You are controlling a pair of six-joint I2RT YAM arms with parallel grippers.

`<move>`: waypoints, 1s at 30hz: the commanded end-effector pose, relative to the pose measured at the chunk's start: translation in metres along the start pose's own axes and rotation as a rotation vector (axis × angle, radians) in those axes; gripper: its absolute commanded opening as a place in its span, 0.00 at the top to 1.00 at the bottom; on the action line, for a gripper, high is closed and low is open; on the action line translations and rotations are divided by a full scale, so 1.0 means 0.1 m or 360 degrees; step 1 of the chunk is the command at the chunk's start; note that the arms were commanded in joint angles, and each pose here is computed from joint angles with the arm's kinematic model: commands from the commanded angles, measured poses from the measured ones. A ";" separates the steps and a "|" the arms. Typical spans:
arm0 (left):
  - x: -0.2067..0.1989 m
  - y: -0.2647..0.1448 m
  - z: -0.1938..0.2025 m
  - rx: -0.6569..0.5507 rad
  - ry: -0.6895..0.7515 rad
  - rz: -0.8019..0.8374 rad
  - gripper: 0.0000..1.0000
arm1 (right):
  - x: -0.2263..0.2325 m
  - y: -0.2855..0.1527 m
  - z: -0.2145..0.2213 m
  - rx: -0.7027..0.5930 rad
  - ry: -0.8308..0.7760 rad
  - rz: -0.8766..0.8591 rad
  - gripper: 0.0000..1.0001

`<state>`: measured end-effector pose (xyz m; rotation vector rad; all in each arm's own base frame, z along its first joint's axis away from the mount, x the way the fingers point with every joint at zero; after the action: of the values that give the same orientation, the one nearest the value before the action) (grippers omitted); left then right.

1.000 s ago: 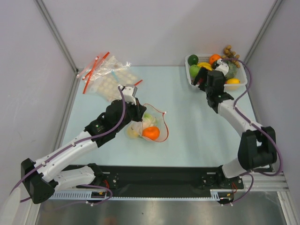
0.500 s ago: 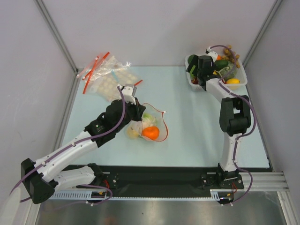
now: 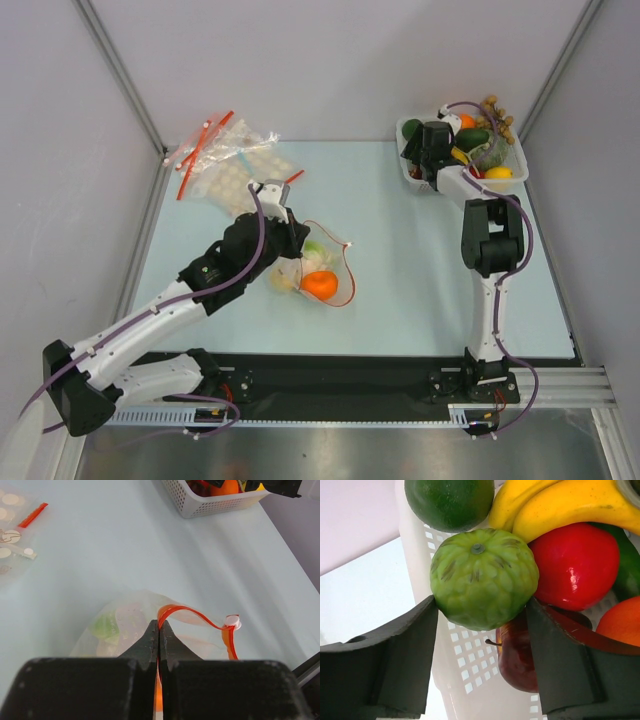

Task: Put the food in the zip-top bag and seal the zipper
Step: Pick up the fake fruit from the bin.

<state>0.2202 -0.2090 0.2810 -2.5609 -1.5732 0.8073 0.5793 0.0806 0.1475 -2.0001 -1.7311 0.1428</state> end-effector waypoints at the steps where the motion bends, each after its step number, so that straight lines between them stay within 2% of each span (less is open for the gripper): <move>1: -0.06 -0.01 -0.13 -0.0071 -0.0016 0.0046 1.00 | 0.05 -0.20 -0.30 -0.0087 -0.0045 -0.0045 0.35; 9: -0.05 -0.01 -0.14 -0.0077 -0.0008 0.0026 1.00 | 0.17 -0.77 -0.67 -0.0229 -0.0197 -0.0078 0.36; 16: -0.05 0.01 -0.13 -0.0070 -0.0004 0.0028 0.99 | 0.38 -1.34 -0.78 -0.0269 -0.0219 -0.0209 0.37; 17: -0.05 0.01 -0.12 -0.0068 -0.0003 0.0027 1.00 | 0.37 -1.40 -0.69 -0.0213 -0.0242 -0.0203 0.38; 20: -0.06 0.01 -0.12 -0.0061 -0.0005 0.0040 1.00 | 0.53 -1.80 -0.72 -0.0243 -0.0290 -0.0298 0.38; 22: -0.07 0.01 -0.12 -0.0056 -0.0011 0.0054 1.00 | 0.61 -2.01 -0.56 -0.0222 -0.0315 -0.0390 0.38; 23: -0.08 0.01 -0.12 -0.0056 -0.0011 0.0059 1.00 | 0.65 -2.27 -0.68 -0.0297 -0.0280 -0.0456 0.38; 25: -0.10 0.00 -0.12 -0.0051 -0.0017 0.0082 1.00 | 0.72 -2.48 -0.50 -0.0257 -0.0276 -0.0564 0.38; 27: -0.10 0.00 -0.12 -0.0053 -0.0021 0.0089 1.00 | 0.75 -2.84 -0.59 -0.0356 -0.0191 -0.0700 0.38; 28: -0.10 -0.01 -0.12 -0.0053 -0.0021 0.0089 1.00 | 0.78 -2.94 -0.41 -0.0311 -0.0194 -0.0773 0.37; 30: -0.10 -0.01 -0.12 -0.0055 -0.0021 0.0090 1.00 | 0.82 -3.25 -0.44 -0.0372 -0.0125 -0.0916 0.38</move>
<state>0.2196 -0.2120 0.2784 -2.5637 -1.5394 0.8153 0.3480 0.1613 0.3104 -1.7045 -2.2842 0.0261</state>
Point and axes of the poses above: each gripper's point midway between its finger pads, its own y axis out along the fingers, its own x axis along the line the jaws close on, z = x × y, the point moved 6 cm from there along -y, back along the fingers, and after that the axes turned 7 degrees about -y, right-handed, at the moved point
